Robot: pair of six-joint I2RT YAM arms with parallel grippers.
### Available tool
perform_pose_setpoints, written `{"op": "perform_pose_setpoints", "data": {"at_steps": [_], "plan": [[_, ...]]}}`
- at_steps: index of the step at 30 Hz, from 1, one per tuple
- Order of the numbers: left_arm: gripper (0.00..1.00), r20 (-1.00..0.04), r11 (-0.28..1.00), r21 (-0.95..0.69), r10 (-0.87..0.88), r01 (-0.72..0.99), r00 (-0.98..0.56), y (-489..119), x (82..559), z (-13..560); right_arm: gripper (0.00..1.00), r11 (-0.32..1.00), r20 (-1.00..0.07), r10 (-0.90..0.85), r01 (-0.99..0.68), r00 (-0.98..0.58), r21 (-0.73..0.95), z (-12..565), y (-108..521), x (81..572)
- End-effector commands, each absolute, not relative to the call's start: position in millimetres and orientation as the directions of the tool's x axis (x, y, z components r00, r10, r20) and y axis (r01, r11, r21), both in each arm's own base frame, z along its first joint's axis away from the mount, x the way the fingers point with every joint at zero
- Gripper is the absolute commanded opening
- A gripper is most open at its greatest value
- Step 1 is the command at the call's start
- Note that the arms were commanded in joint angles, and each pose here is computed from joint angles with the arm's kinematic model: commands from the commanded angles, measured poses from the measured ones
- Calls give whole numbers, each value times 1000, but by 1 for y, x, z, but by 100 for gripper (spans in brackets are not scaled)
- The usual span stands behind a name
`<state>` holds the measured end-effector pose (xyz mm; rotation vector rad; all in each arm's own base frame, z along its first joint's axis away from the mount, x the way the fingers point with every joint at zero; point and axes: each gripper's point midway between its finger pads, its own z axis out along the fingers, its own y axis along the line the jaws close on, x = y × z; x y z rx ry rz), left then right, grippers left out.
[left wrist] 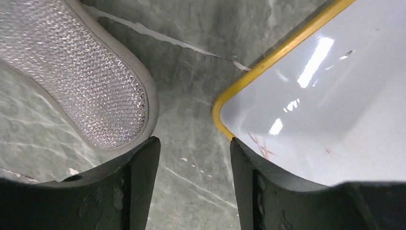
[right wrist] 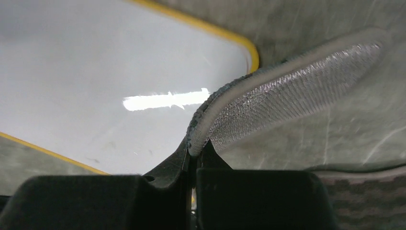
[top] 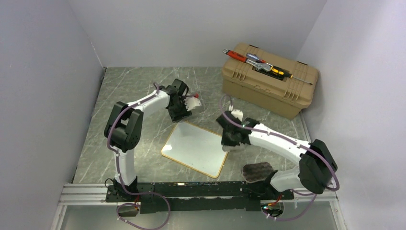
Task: Erase the whiteboard
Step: Adjust the whiteboard at the center of the board.
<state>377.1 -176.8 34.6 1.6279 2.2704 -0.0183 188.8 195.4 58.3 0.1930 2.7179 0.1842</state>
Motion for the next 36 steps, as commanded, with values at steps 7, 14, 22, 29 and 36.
{"op": "perform_pose_setpoints", "data": {"at_steps": [7, 14, 22, 29, 36], "plan": [[63, -448, 502, -6, 771, 865, -451, -136, 343, 129, 0, 990, -470, 127, 81, -874, 117, 82, 173, 289], [62, -388, 379, -98, 837, 920, -386, -111, 237, 69, 0, 992, -443, 122, 96, -888, 80, 37, 170, 307], [60, -333, 236, -1, 916, 972, -222, -126, 218, 39, 0, 987, -394, 152, 116, -906, 113, 16, 175, 299], [59, -185, 209, 72, 964, 975, -193, -116, 222, -3, 0, 980, -337, 168, 121, -926, 157, 3, 177, 271], [58, -145, 257, 187, 962, 948, -232, -111, 254, -16, 0, 980, -283, 130, 80, -950, 182, -5, 192, 224]]}}
